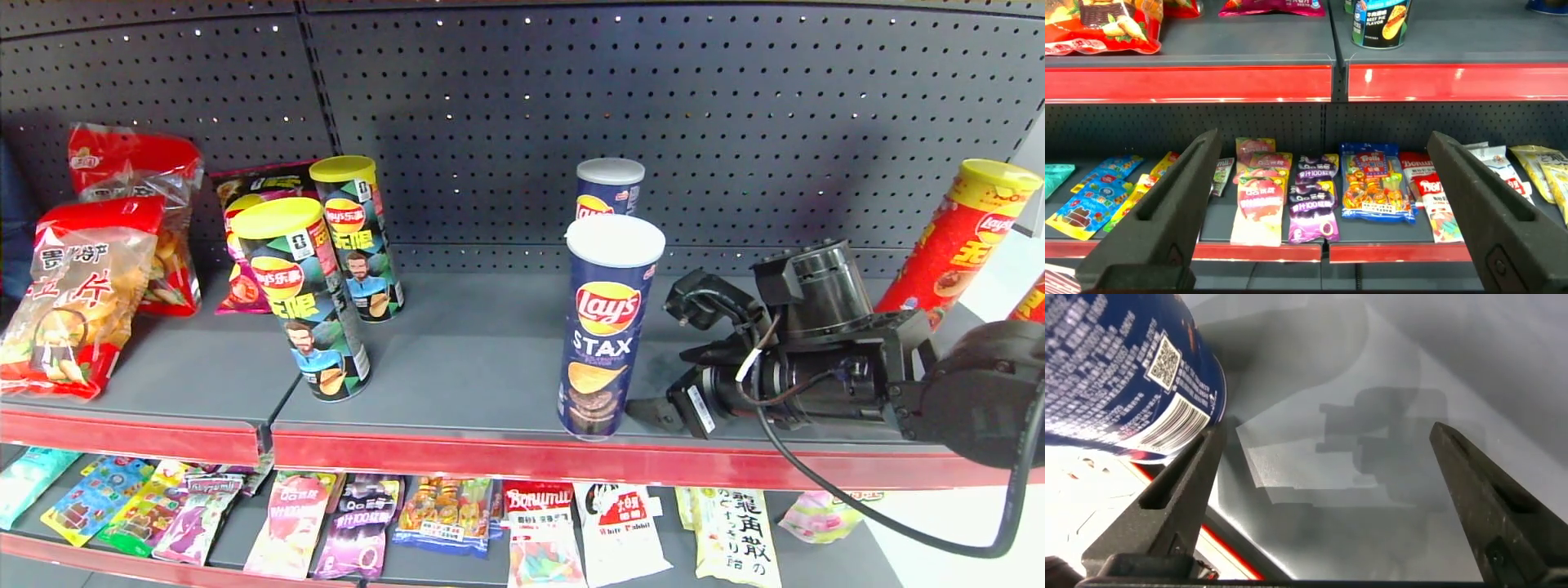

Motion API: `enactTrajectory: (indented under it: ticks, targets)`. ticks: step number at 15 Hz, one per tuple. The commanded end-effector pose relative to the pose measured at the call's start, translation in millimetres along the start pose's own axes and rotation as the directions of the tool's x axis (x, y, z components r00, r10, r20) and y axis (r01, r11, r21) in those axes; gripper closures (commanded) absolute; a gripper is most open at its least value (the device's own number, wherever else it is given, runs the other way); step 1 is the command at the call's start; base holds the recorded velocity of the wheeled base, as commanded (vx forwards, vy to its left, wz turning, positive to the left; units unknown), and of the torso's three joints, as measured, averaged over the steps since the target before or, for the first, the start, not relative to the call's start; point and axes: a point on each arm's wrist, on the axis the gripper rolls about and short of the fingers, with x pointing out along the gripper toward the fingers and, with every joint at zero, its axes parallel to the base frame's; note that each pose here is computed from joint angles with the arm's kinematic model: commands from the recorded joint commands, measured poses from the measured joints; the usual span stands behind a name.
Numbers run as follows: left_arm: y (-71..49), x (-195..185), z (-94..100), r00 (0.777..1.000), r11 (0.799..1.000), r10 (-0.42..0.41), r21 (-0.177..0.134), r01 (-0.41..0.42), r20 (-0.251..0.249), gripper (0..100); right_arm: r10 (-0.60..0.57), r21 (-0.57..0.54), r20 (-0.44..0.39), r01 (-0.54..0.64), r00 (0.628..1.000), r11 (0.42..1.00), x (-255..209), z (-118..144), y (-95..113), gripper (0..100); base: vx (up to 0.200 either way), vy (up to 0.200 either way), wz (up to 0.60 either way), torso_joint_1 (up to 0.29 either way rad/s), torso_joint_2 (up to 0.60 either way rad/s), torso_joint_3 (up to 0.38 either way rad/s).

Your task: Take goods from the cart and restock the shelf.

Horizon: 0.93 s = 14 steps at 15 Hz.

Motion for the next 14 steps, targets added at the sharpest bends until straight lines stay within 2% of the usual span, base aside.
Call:
enactTrajectory:
  ticks: [1,11,14]
  targets:
    - [0.0,0,0.0,1.0,1.0,0.0,0.0,0.0,-0.001,0,0.002,0.0,0.001,-0.002,1.0,1.0,2,1,0,0,0.0,0.0,0.0,0.0,0.0,0.0]
    - [0.0,0,0.0,1.0,1.0,0.0,0.0,0.0,-0.001,0,0.008,-0.003,-0.001,-0.008,1.0,1.0,2,1,3,0,0.0,0.0,0.0,0.0,0.0,0.0]
    - [0.0,0,0.0,1.0,1.0,0.0,0.0,0.0,-0.001,0,-0.024,0.013,0.057,0.024,0.998,1.0,-25,4,-3,0,0.0,0.0,0.0,0.0,0.0,0.0]
